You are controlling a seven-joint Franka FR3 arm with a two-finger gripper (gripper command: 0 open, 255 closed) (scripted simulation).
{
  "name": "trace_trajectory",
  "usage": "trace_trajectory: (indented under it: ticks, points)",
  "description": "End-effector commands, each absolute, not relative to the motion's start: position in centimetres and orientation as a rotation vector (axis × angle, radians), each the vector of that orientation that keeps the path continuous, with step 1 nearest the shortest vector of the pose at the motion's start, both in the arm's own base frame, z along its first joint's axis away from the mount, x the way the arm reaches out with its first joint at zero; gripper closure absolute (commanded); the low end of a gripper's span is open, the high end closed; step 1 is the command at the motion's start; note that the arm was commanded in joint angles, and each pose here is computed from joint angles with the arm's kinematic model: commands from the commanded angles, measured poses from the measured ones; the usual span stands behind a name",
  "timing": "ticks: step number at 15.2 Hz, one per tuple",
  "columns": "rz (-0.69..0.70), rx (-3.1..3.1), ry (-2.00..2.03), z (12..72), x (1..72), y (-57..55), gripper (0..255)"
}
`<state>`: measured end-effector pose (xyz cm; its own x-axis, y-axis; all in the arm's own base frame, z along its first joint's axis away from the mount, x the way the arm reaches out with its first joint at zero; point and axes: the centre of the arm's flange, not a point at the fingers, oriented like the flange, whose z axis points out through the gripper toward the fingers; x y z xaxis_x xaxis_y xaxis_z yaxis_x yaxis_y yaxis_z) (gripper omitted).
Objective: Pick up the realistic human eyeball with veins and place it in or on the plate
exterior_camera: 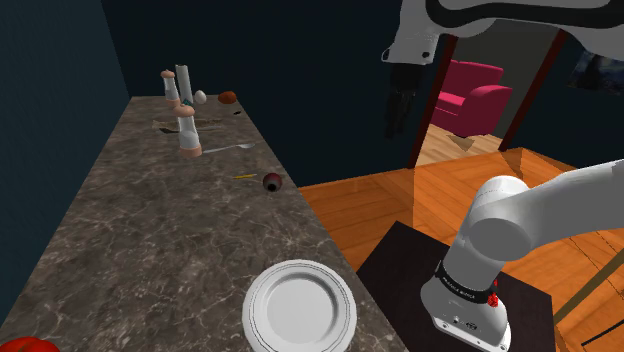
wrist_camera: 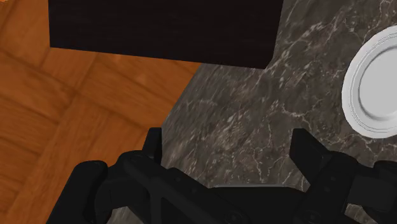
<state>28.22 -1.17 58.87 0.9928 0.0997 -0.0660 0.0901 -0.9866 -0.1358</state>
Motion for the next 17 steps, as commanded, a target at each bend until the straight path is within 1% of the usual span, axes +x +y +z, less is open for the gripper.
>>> trace_trajectory:
  ticks: [1, 17]
  points:
    - [0.109, -3.003, -0.144, 58.9, 28.2, -1.2, 0]
    - [-0.117, -3.08, 0.101, 48.2, 41.2, 9.5, 0]
